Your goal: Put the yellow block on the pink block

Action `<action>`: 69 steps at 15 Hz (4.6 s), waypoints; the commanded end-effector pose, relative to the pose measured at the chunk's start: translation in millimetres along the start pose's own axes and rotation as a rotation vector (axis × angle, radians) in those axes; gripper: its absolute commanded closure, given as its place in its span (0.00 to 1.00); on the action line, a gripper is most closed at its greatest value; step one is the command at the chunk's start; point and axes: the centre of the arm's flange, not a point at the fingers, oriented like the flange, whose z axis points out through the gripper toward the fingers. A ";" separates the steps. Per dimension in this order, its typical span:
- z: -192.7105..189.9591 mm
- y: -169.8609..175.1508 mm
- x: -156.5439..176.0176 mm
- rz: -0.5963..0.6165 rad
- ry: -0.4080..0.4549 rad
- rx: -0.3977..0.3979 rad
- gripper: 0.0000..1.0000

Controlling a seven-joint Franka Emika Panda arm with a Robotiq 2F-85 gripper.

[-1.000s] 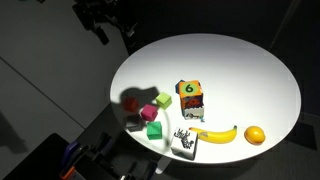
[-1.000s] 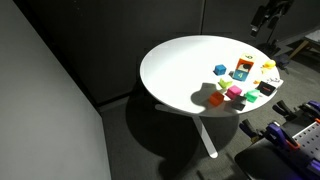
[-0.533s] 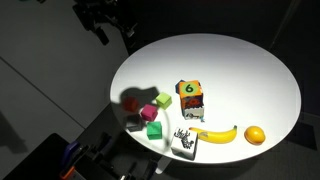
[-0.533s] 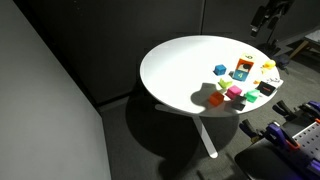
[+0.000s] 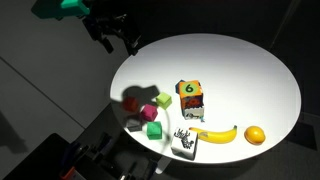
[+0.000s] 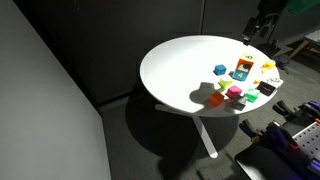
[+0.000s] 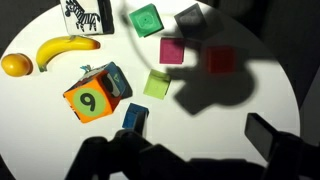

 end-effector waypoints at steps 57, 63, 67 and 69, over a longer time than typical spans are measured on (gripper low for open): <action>281.9 40.1 108.4 0.244 -0.185 -0.020 0.00; 293.7 34.5 112.0 0.230 -0.188 -0.025 0.00; 302.4 35.0 111.8 0.229 -0.196 -0.028 0.00; 306.1 35.3 111.2 0.229 -0.202 -0.025 0.00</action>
